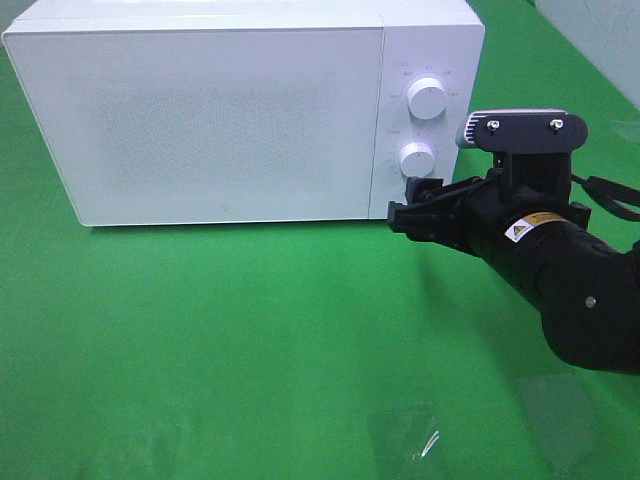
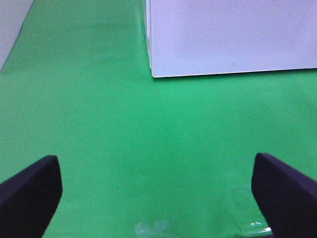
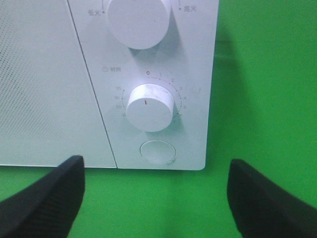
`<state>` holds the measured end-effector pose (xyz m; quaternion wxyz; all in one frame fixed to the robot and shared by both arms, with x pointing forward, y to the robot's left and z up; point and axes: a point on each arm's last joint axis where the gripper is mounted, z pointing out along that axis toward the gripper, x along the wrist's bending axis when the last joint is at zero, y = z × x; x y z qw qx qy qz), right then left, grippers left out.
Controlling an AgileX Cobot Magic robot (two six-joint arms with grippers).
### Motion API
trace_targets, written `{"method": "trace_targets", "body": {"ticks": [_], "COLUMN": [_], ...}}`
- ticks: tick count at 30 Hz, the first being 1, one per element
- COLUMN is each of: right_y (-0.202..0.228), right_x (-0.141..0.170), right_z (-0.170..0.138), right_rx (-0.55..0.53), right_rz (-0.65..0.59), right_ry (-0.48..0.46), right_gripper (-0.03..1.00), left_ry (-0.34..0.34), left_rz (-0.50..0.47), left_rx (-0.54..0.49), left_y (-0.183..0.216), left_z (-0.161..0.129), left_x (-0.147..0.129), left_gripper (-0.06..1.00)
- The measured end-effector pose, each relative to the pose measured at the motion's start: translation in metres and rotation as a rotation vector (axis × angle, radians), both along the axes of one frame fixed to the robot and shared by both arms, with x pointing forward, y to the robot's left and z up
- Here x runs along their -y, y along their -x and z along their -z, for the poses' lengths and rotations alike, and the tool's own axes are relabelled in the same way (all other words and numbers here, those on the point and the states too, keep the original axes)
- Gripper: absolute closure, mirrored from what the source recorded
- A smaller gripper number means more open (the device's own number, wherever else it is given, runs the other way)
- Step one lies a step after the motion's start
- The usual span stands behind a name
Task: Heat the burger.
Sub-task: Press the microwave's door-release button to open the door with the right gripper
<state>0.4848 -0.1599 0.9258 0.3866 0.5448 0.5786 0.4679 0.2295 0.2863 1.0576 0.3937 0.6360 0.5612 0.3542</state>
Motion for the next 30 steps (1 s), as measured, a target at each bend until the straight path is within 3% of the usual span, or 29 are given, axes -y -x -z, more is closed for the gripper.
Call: {"method": "trace_targets", "body": {"ticks": [8, 9, 10, 11, 12, 13, 14, 15, 16, 18, 19, 20, 23, 24, 25, 27, 30], "right_y": [-0.0001, -0.0001, -0.0001, -0.0001, -0.0001, -0.0001, -0.0001, -0.0001, -0.0001, -0.0001, -0.0001, -0.0001, -0.0001, -0.0001, -0.0001, -0.0001, 0.0001], "right_x": [0.0001, 0.0001, 0.0001, 0.0001, 0.0001, 0.0001, 0.0001, 0.0001, 0.0001, 0.0001, 0.0001, 0.0001, 0.0001, 0.0001, 0.0001, 0.0001, -0.0003], "right_z": [-0.0003, -0.0003, -0.0003, -0.0003, -0.0003, -0.0003, -0.0003, -0.0003, -0.0003, -0.0003, -0.0003, -0.0003, -0.0003, -0.0003, -0.0003, -0.0003, 0.0002], "right_rx": [-0.01, -0.019, -0.019, -0.034, -0.034, -0.049, -0.049, -0.064, -0.064, -0.096, -0.096, -0.11, -0.115, -0.125, -0.125, -0.143, -0.158], "right_rz": [0.028, 0.051, 0.051, 0.084, 0.084, 0.116, 0.116, 0.15, 0.15, 0.217, 0.217, 0.248, 0.26, 0.282, 0.282, 0.321, 0.336], "right_ry": [-0.1, -0.185, -0.185, -0.303, -0.303, -0.423, -0.423, -0.545, -0.545, -0.793, -0.793, -0.907, -0.948, -1.03, -1.03, -1.173, -1.226], "right_gripper": [0.3, 0.35, 0.35, 0.41, 0.41, 0.48, 0.48, 0.57, 0.57, 0.73, 0.73, 0.8, 0.82, 0.86, 0.86, 0.91, 0.94], "left_ry": [0.0, 0.0, 0.0, 0.0, 0.0, 0.0, 0.0, 0.0, 0.0, 0.0, 0.0, 0.0, 0.0, 0.0, 0.0, 0.0, 0.0], "left_rz": [0.0, 0.0, 0.0, 0.0, 0.0, 0.0, 0.0, 0.0, 0.0, 0.0, 0.0, 0.0, 0.0, 0.0, 0.0, 0.0, 0.0], "left_rx": [0.0, 0.0, 0.0, 0.0, 0.0, 0.0, 0.0, 0.0, 0.0, 0.0, 0.0, 0.0, 0.0, 0.0, 0.0, 0.0, 0.0], "left_y": [0.0, 0.0, 0.0, 0.0, 0.0, 0.0, 0.0, 0.0, 0.0, 0.0, 0.0, 0.0, 0.0, 0.0, 0.0, 0.0, 0.0], "left_z": [0.0, 0.0, 0.0, 0.0, 0.0, 0.0, 0.0, 0.0, 0.0, 0.0, 0.0, 0.0, 0.0, 0.0, 0.0, 0.0, 0.0], "left_x": [0.0, 0.0, 0.0, 0.0, 0.0, 0.0, 0.0, 0.0, 0.0, 0.0, 0.0, 0.0, 0.0, 0.0, 0.0, 0.0, 0.0], "left_gripper": [-0.03, -0.03, -0.03, -0.03, -0.03, -0.03, -0.03, -0.03, -0.03, -0.03, -0.03, -0.03, -0.03, -0.03, -0.03, -0.03, -0.03]}}
